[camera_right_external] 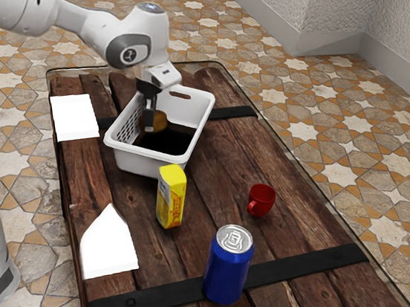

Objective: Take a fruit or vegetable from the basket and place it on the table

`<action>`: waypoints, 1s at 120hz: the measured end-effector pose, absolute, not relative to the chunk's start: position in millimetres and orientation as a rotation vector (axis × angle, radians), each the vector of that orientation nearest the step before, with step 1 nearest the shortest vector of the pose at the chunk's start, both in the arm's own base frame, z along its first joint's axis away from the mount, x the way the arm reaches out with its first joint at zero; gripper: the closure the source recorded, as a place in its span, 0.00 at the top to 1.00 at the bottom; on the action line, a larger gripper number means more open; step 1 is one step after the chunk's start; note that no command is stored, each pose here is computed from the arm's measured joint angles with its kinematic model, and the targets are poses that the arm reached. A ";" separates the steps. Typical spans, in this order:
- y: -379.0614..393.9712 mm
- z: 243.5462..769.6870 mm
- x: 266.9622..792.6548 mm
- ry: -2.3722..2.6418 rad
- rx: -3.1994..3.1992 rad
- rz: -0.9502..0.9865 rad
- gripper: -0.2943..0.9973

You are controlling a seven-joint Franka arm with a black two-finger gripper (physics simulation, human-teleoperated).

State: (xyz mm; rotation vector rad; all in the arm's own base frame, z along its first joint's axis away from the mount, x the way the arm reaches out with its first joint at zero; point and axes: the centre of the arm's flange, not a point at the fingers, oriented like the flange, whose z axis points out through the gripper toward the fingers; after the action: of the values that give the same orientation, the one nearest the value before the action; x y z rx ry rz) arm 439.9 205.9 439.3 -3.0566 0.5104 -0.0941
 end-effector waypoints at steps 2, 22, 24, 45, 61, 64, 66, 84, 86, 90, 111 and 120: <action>205.3 442.9 439.3 0.513 -3.056 -0.109 0.51; 190.7 487.6 432.3 0.563 -3.040 -0.279 0.50; 187.9 492.4 432.0 0.573 -3.036 -0.294 0.50; 134.7 545.7 450.9 0.715 -2.948 -0.405 0.50; 74.4 574.9 483.8 0.836 -2.892 -0.450 0.50; 65.4 576.2 490.9 0.853 -2.888 -0.451 0.50; 60.0 576.9 496.1 0.863 -2.887 -0.450 0.50; 16.6 572.0 544.0 0.932 -2.877 -0.428 0.48; 12.6 570.0 549.6 0.937 -2.876 -0.423 0.48; 5.1 565.7 560.2 0.946 -2.875 -0.412 0.48; -27.3 550.5 590.0 0.995 -2.875 -0.386 0.47; -40.3 548.6 590.9 1.023 -2.873 -0.385 0.47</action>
State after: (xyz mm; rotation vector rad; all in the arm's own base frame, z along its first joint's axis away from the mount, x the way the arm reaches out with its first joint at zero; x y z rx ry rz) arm 590.9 -40.3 548.6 -2.8733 1.0230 -0.3848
